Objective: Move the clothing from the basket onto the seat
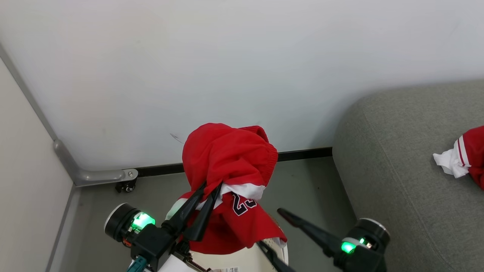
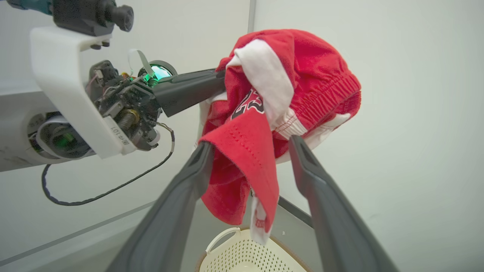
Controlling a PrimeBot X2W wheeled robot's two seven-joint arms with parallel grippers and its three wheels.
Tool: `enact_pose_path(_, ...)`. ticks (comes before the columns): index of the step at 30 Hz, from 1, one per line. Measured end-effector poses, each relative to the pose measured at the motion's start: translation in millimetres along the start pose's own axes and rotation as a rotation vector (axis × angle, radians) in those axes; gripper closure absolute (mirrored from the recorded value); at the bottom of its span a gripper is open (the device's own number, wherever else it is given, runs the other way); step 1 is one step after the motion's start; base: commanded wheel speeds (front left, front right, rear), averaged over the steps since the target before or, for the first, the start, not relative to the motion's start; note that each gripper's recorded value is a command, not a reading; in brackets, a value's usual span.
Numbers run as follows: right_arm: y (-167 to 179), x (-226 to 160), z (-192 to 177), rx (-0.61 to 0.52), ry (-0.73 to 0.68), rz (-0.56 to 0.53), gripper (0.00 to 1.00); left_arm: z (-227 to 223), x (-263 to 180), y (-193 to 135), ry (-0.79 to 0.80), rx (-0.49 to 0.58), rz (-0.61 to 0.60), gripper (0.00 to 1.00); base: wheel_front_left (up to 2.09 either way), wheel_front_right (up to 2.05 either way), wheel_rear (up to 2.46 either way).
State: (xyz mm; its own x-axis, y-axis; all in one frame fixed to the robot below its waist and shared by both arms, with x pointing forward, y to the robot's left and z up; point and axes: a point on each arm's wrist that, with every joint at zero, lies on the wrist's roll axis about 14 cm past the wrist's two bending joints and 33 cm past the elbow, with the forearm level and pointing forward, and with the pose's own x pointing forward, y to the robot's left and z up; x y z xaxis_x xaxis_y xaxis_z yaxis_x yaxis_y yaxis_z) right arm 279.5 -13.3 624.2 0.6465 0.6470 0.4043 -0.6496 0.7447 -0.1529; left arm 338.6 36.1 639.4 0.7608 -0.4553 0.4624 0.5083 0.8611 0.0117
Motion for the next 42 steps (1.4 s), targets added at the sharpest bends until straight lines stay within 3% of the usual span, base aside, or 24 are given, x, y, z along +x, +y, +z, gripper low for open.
enact_pose_path(8,31,-3,-2,0.035,0.013,0.097,0.0,0,0,-1,0.0,0.0,-0.004,1.0,0.0,0.0,0.0)
enact_pose_path(24,-14,5,4,-0.065,-0.011,-0.023,0.0,-3,1,-12,0.007,-0.016,-0.036,1.0,0.0,0.0,0.0)
enact_pose_path(42,-7,6,-41,-0.202,0.128,0.074,0.0,-11,-3,-42,0.034,-0.051,-0.12,1.0,0.0,0.0,0.0)
